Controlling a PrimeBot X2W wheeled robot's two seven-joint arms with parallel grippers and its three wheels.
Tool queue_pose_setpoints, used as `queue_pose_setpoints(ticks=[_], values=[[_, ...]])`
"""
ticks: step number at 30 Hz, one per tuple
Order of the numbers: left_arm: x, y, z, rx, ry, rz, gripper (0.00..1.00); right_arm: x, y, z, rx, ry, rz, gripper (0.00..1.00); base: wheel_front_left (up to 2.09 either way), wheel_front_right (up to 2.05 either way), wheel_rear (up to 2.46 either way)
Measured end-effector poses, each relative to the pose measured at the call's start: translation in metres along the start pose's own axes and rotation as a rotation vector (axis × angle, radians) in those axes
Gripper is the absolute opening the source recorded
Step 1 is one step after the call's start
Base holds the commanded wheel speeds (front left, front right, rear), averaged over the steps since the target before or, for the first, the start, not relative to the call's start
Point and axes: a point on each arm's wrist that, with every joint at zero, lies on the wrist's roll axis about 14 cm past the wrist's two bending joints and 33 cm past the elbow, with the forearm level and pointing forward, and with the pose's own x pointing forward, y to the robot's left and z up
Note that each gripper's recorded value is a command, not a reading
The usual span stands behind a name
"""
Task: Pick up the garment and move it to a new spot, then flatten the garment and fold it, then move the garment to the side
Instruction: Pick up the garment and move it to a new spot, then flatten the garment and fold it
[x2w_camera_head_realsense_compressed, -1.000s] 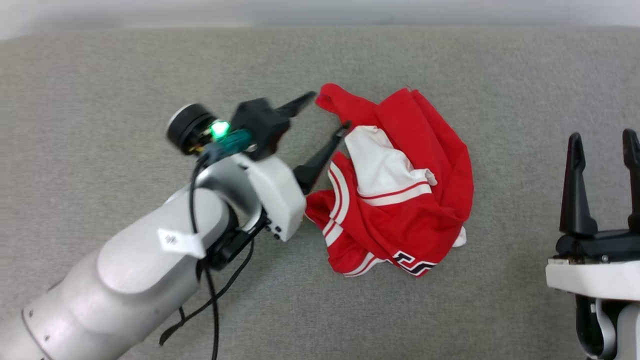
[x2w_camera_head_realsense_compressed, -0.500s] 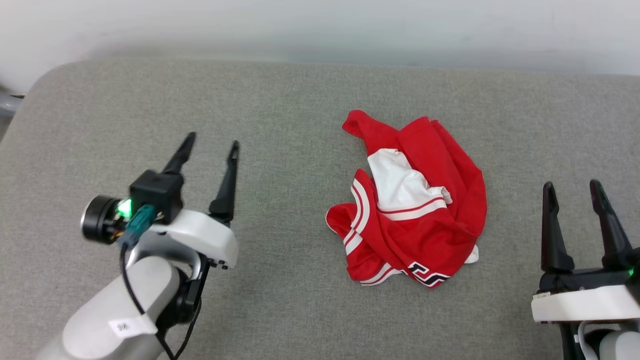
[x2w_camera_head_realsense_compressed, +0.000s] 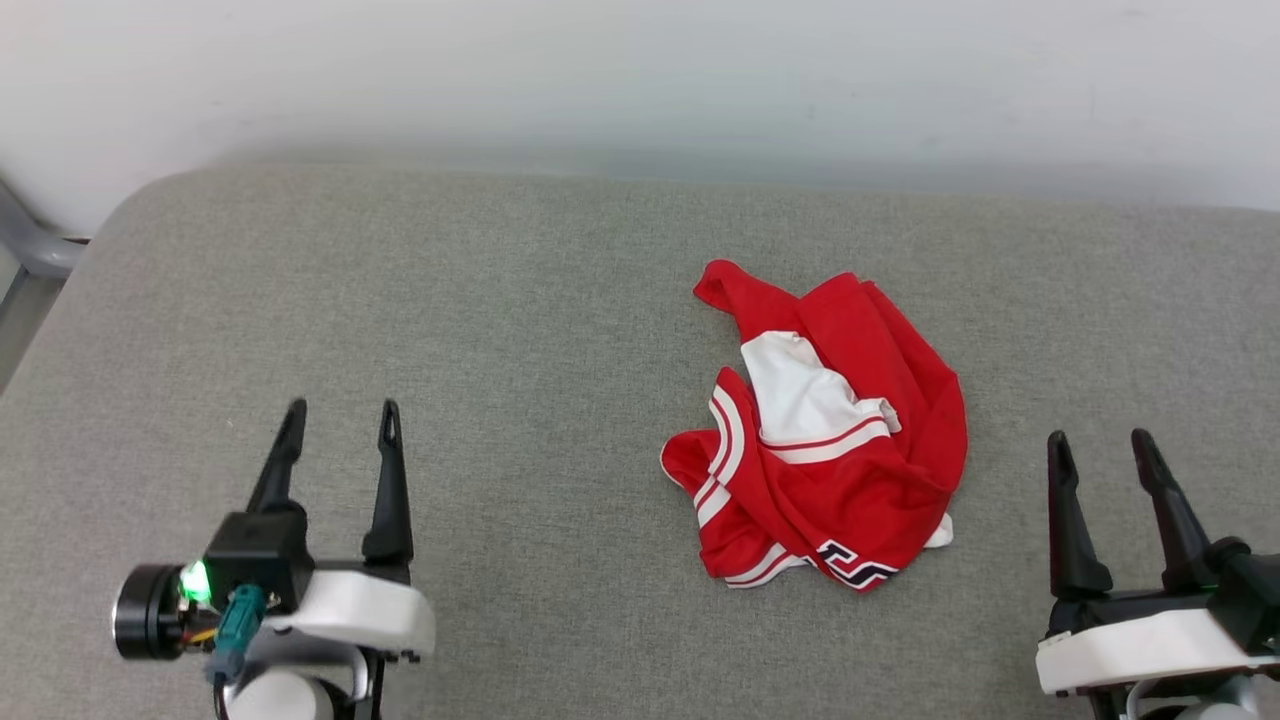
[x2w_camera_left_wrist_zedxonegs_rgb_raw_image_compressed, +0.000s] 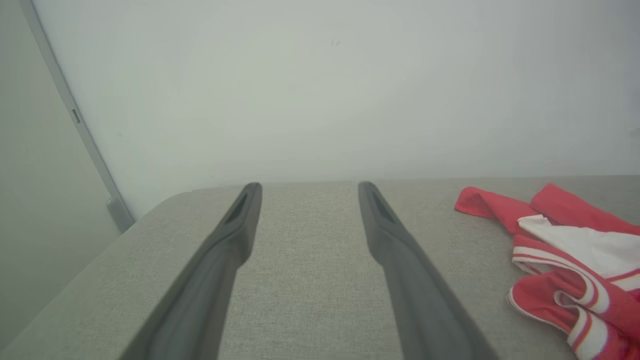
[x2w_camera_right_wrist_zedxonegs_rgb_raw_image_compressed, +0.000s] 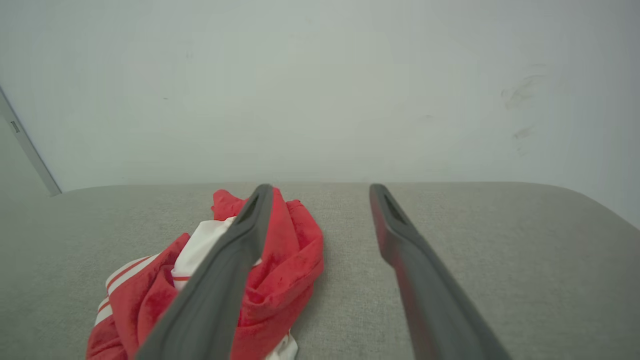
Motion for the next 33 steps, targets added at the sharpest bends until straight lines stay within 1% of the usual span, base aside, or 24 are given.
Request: queue_pose_setpoints(ticks=[1,6,13,22,33], values=[[-0.004,0.0,-0.003,0.012,0.006,-0.003,1.0,-0.001,0.001,-0.001,0.004,0.004,0.001,1.0,0.0,0.0,0.0],[-0.018,-0.002,-0.012,-0.021,0.025,0.015,1.0,-0.008,0.001,-0.004,0.012,0.018,0.0,1.0,0.0,0.0,0.0],[-0.031,-0.003,-0.025,0.004,0.053,0.001,1.0,-0.017,0.001,-0.012,0.021,0.046,-0.003,1.0,0.0,0.0,0.0],[-0.041,-0.013,-0.033,0.011,0.069,-0.054,1.0,-0.025,0.001,-0.014,0.026,0.057,-0.008,1.0,0.0,0.0,0.0],[-0.048,-0.017,-0.038,-0.002,0.083,-0.064,1.0,-0.029,0.001,-0.014,0.034,0.059,-0.009,1.0,0.0,0.0,0.0]])
